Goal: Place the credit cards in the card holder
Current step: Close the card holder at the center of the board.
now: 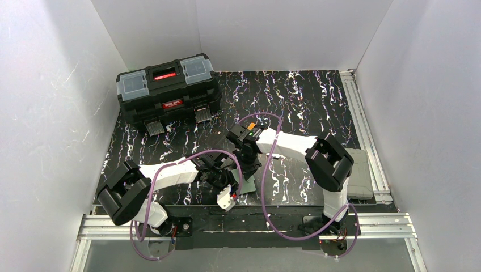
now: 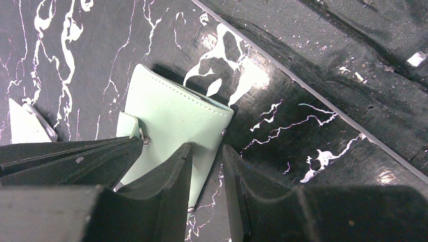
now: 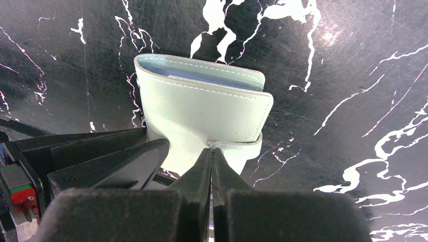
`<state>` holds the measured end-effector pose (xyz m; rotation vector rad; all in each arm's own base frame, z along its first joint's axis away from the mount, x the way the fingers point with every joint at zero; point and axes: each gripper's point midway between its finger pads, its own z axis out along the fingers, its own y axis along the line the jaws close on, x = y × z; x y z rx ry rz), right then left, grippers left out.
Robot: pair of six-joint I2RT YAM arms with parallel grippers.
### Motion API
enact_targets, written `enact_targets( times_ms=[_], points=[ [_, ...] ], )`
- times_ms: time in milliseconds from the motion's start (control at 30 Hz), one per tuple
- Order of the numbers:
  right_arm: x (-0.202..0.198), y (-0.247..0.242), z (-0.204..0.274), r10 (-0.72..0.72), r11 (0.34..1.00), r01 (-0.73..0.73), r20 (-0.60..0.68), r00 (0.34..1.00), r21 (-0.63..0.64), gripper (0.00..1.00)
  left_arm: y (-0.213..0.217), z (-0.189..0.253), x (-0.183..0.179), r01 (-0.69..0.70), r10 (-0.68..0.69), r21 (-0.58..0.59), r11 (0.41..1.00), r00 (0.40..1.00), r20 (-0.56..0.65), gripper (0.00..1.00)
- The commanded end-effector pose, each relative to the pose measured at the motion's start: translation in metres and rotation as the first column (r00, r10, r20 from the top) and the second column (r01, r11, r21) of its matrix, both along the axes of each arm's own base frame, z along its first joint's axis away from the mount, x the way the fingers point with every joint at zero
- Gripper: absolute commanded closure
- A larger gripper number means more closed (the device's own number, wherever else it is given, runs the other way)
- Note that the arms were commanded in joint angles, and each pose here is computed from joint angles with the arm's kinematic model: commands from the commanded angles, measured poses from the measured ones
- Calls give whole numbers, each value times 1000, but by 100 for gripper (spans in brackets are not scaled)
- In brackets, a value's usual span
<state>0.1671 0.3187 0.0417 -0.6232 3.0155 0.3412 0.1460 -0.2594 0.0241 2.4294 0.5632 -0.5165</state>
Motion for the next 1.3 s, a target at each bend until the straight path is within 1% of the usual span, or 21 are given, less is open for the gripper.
enact_targets(
  times_ms=[0, 867, 1033, 1267],
  points=[
    [6, 13, 1, 12, 999, -13, 13, 1000, 35, 99, 6, -1, -16, 18, -17, 11, 1000, 998, -54, 73],
    [20, 9, 25, -52, 996, 44, 110, 993, 75, 99, 7, -2, -17, 21, -20, 11, 1000, 998, -56, 73],
    [17, 11, 21, -42, 996, 35, 85, 996, 77, 99, 7, -2, -17, 21, -20, 11, 1000, 998, -55, 73],
    [7, 7, 7, -21, 999, 19, 31, 999, 45, 99, 7, -2, -17, 21, -20, 10, 1000, 998, -58, 73]
  ],
)
